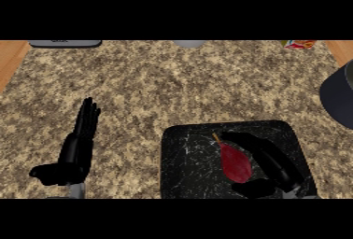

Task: Pick the pear from the tray and place it in the pot

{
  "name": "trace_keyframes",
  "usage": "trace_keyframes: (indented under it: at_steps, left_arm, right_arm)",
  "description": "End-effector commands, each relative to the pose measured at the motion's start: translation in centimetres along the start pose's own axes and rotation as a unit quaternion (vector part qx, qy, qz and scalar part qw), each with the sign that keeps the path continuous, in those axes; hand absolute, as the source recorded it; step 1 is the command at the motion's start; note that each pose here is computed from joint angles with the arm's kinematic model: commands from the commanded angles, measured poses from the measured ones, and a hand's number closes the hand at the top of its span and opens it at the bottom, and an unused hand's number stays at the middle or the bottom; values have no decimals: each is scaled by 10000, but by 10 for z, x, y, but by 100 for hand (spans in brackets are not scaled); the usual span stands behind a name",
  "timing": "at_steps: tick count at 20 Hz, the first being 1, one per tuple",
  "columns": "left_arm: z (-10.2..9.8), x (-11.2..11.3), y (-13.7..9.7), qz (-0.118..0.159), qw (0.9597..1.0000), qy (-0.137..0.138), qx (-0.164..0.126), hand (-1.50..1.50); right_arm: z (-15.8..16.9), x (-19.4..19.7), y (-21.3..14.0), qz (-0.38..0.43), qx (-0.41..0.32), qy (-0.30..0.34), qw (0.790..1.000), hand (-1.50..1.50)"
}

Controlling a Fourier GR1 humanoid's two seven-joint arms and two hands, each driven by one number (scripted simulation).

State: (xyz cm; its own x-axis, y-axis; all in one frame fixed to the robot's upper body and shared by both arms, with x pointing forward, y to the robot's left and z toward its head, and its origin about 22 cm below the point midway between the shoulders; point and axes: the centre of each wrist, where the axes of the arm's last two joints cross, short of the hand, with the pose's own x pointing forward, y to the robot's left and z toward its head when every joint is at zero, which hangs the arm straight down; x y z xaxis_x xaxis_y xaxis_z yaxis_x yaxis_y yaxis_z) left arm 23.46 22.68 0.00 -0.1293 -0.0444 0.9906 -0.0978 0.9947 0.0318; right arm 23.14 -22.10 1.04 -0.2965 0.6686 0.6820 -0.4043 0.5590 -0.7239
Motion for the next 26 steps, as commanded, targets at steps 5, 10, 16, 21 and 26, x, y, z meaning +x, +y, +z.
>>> trace_keyframes:
  at_steps: [5,10,16,21,26]
  left_arm:
    - [6,-3,4,-25,10000,28,-85,0]
    - [-12,4,1,63,9999,-53,-70,0]
    - [-7,9,-11,-21,9999,-68,-154,0]
    - [-12,11,-6,-2,9995,-110,-290,0]
    - [-13,5,-15,-61,9997,-15,-247,0]
  right_arm:
    - [-9,-9,20,279,-818,-406,9954,150]
    - [-15,-11,19,399,-923,-458,9939,150]
    - [-44,-19,-22,1003,-1433,2086,9622,150]
    - [-80,-12,-62,1576,-2088,3628,8944,150]
    - [-144,49,-71,2041,-3005,3521,8626,150]
